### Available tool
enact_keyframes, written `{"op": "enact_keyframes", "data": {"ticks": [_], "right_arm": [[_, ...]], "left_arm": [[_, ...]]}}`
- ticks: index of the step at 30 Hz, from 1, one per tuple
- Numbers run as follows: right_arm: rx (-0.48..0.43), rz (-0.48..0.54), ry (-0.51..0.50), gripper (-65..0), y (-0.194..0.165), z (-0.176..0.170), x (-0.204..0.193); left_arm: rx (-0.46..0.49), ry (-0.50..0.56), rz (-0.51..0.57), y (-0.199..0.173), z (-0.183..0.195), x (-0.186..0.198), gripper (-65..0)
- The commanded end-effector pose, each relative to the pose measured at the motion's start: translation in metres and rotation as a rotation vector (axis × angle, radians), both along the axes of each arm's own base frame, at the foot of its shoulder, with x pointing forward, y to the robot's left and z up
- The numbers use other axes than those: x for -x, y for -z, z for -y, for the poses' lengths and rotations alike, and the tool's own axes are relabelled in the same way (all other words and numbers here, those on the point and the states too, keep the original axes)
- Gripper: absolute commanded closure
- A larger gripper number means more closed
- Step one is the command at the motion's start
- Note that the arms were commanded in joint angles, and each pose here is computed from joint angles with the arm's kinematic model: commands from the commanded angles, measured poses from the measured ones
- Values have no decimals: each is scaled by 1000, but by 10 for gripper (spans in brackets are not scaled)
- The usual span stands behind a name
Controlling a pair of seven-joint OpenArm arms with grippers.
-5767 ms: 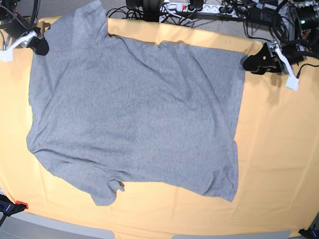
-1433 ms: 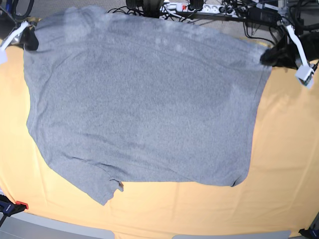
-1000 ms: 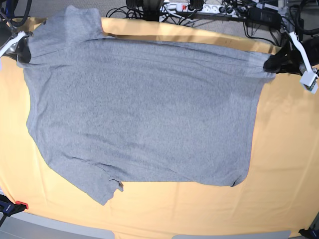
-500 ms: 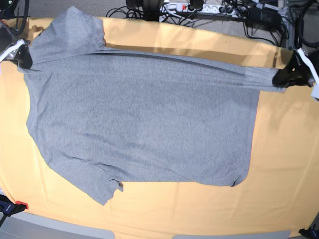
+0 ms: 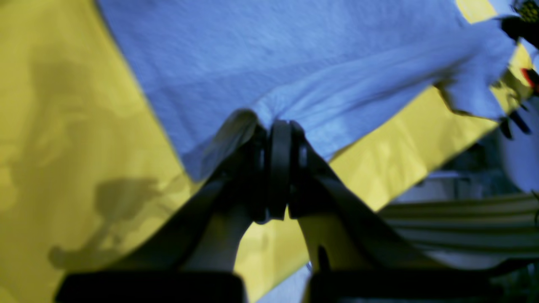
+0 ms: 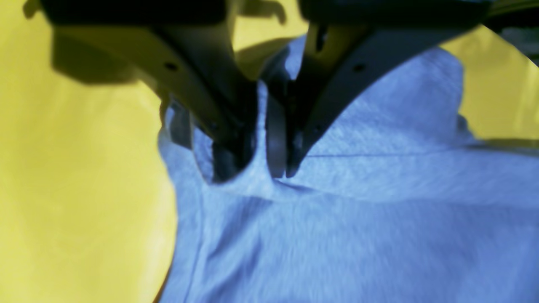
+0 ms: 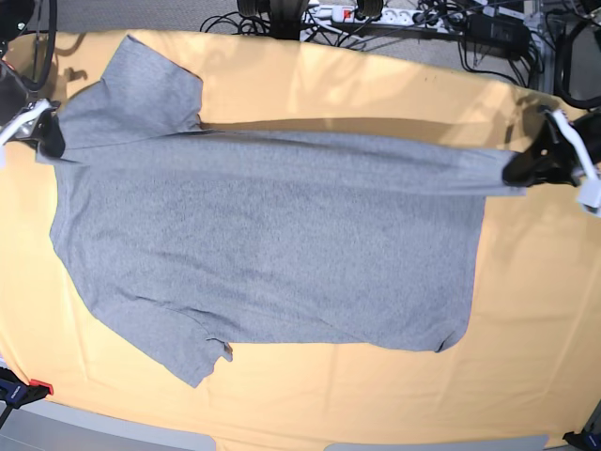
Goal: Layout the t-shirt on the table in an organized manner, then fold the t-shirt properly
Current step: 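Fold the held shoulder edge over toward the hem with both grippers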
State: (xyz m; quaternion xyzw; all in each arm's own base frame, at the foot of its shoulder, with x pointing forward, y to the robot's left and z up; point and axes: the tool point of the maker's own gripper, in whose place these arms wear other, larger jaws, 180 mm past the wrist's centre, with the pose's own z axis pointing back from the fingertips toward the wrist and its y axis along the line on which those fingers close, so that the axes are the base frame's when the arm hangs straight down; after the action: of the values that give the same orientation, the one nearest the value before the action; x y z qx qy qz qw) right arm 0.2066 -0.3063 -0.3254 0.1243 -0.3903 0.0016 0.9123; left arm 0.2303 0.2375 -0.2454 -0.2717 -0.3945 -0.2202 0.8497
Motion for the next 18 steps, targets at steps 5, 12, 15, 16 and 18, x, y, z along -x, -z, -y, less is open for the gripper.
{"op": "enact_keyframes", "data": {"ticks": [5, 12, 15, 16, 18], "right_arm": [[85, 23, -50, 0, -1, -6, -19], [134, 51, -47, 0, -4, -3, -32], [166, 64, -38, 0, -8, 2, -39], [181, 63, -33, 0, -8, 4, -40], [192, 81, -27, 0, -11, 6, -44]], "left_arm": [[-46, 19, 64, -6, 7, -21, 0], [-96, 45, 93, -4, 15, -36, 0], [-134, 30, 111, -2, 13, -43, 0], [-148, 21, 118, -1, 10, -44, 0], [-171, 10, 123, 0, 7, -46, 0]]}}
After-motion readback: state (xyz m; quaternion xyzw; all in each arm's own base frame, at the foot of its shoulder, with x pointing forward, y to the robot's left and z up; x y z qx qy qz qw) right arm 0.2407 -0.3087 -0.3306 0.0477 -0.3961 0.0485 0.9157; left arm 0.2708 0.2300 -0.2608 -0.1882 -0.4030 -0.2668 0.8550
